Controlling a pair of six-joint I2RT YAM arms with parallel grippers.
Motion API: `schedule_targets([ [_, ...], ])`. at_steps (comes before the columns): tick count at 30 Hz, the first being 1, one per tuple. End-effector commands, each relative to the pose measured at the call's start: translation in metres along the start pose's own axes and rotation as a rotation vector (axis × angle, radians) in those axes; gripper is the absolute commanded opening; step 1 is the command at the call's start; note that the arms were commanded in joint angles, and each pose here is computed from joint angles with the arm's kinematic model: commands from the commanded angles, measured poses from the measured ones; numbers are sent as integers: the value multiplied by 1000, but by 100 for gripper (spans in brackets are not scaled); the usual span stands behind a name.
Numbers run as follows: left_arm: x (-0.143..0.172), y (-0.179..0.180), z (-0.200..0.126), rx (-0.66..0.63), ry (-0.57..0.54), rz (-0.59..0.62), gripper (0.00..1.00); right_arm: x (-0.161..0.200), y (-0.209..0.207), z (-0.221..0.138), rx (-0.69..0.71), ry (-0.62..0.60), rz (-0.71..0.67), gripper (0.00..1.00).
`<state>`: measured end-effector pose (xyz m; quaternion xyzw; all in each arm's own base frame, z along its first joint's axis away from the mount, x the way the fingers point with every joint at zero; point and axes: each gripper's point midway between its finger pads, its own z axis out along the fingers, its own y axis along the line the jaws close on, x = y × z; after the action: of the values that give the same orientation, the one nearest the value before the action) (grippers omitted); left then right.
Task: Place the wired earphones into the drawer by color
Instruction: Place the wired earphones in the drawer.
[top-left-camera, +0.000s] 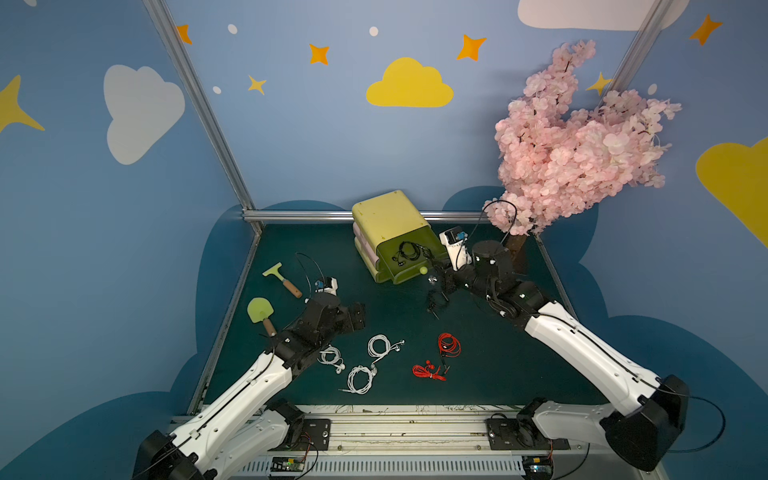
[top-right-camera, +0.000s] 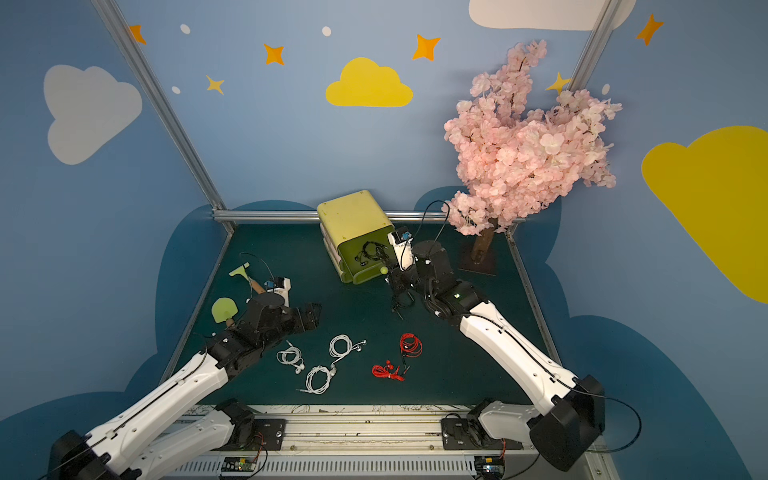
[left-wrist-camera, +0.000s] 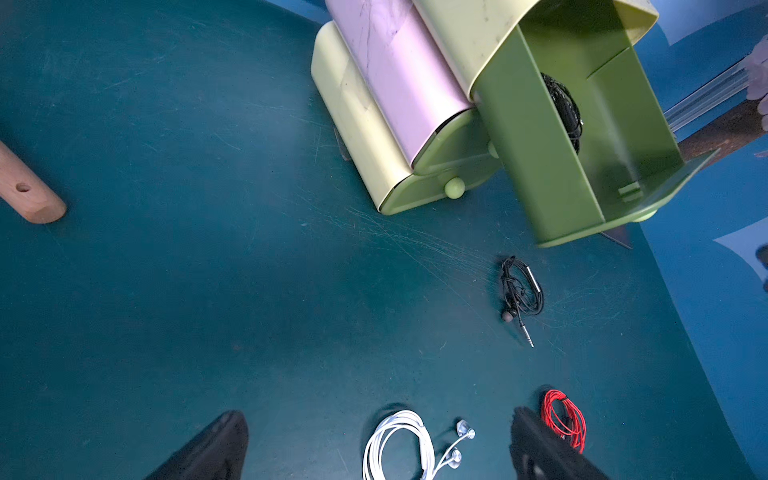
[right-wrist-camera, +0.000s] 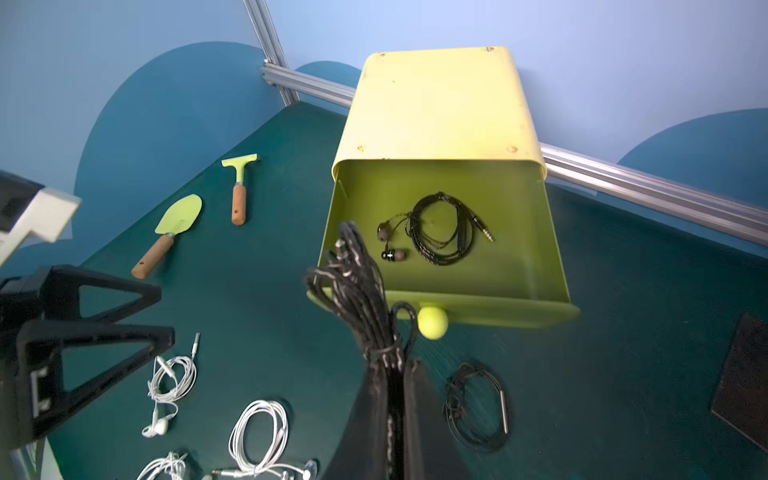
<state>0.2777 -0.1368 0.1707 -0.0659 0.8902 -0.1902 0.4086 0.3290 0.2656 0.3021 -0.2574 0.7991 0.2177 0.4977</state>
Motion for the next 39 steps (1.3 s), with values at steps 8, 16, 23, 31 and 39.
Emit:
schedule_targets([
  [8,1,1,-3,13,-9,-17,100,-47,-7,51,-48,-79,-1,8],
  [16,2,1,-2,18,-9,-22,100,-43,-14,86,-58,-48,14,8],
  [23,2,1,-1,18,-11,-22,100,-34,-16,101,-69,-25,32,8],
  [31,3,2,-2,18,-10,-24,100,-27,-17,111,-73,-6,42,8],
  [39,3,2,-2,18,-11,-26,100,-20,-20,116,-71,14,48,8],
])
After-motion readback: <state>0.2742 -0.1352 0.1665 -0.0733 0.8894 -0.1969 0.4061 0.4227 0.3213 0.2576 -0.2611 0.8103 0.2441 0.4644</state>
